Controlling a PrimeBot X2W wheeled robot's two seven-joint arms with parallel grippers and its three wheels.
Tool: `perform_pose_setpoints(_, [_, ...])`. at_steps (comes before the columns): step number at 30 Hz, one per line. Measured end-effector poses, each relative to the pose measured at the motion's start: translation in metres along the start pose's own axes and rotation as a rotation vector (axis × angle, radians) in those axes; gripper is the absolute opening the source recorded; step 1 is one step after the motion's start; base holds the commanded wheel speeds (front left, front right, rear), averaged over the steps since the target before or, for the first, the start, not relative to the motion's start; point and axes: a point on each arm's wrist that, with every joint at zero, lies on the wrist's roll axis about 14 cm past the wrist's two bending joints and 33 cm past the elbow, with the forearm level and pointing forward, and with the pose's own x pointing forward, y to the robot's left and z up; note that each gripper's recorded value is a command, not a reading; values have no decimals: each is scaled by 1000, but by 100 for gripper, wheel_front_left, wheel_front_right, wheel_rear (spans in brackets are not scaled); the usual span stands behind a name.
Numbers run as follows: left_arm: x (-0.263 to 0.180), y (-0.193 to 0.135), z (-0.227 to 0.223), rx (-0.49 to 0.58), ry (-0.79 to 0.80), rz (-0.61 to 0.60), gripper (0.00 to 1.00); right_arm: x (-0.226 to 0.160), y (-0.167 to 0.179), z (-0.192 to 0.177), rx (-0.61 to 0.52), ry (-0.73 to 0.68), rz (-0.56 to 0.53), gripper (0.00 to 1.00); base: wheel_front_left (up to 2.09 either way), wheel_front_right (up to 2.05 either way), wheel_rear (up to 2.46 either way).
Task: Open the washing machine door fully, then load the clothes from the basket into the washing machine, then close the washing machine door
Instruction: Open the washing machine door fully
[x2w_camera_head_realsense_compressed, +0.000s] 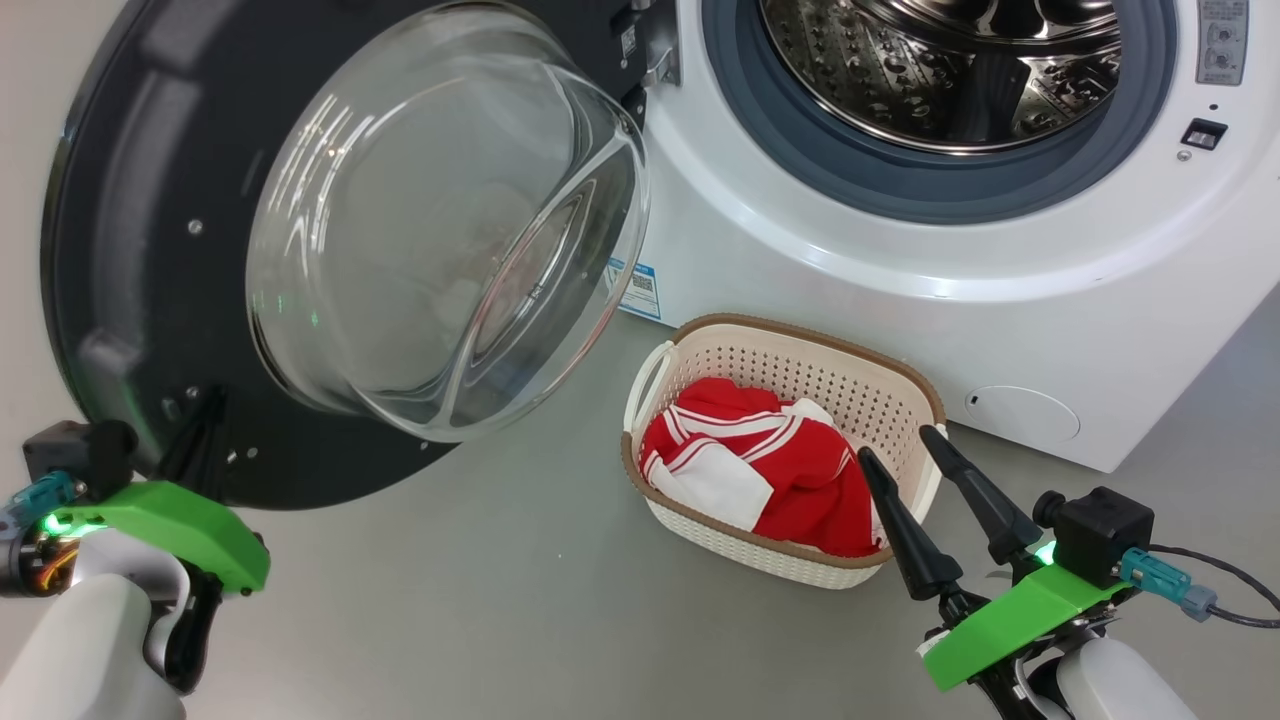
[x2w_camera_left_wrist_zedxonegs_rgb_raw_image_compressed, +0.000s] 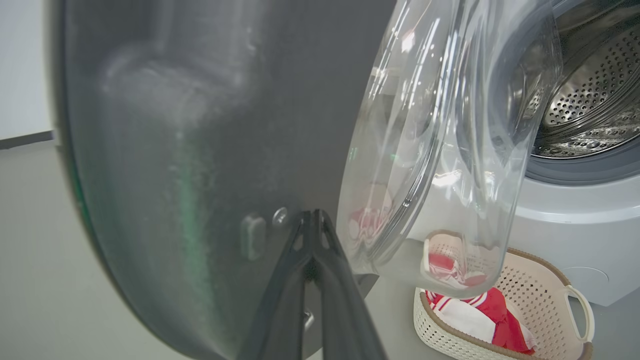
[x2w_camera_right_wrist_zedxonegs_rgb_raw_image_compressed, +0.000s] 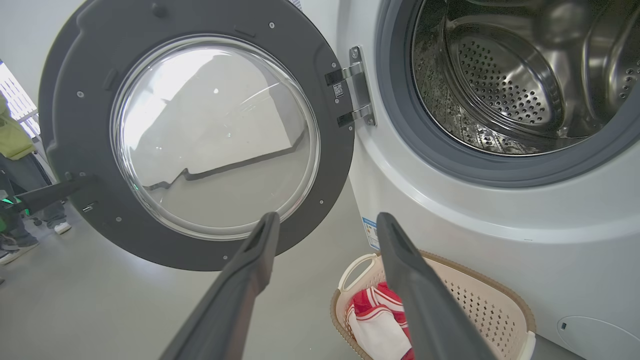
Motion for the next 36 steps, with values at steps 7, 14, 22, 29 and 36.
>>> perform_pose_setpoints(7, [3,0,-5,-3,11,-2,0,-2,-3,0,0,0,-9,100,0,0,0])
perform_pose_setpoints(14, [1,-2,-9,-9,21,-11,0,-2,-3,1,-4,-1,-10,100,0,0,0])
perform_pose_setpoints(22, [-2,-2,-8,-5,18,-19,0,-2,-1,4,-10,-7,-6,100,0,0,0])
perform_pose_setpoints(29, [0,-6,-1,-1,-7,-38,0,-4,-2,7,-15,-12,-13,100,0,0,0])
perform_pose_setpoints(36, [-1,-16,3,-12,-36,-67,0,-10,-7,13,-19,-25,-35,100,0,0,0])
